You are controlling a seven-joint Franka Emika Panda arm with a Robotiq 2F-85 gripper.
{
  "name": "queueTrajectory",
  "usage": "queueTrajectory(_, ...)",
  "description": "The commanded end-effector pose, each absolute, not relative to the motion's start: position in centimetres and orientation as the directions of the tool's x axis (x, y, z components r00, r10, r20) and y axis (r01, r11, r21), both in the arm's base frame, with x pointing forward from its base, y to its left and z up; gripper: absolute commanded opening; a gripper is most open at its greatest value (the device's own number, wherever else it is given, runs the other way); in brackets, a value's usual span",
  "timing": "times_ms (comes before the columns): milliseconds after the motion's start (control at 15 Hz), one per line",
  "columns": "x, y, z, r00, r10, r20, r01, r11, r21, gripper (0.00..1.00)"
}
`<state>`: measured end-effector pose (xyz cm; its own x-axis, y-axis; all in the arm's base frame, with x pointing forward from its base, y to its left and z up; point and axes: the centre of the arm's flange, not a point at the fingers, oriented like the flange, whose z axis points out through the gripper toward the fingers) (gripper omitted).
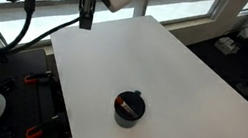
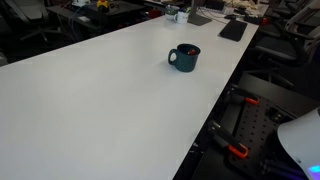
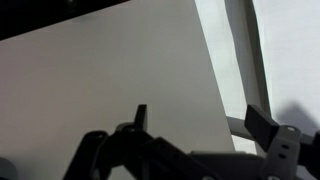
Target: Remove the marker from the mug
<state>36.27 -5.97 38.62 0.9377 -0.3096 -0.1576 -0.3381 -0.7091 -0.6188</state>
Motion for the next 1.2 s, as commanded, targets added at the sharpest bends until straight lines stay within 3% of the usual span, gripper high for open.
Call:
queueTrajectory(0,39.2,-6.6,38.9,0.897,-0.388,-0.212,-0.438,-0.711,-0.551,1.0)
queueTrajectory(867,47.6,-19.7,33.6,0.657,-0.619,-0.43,-0.753,-0.56,-0.345,1.0)
queueTrajectory(1133,49.5,-20.2,27.9,0.567,-0.685,-0.458,-0.809,-0.567,-0.154,1.0)
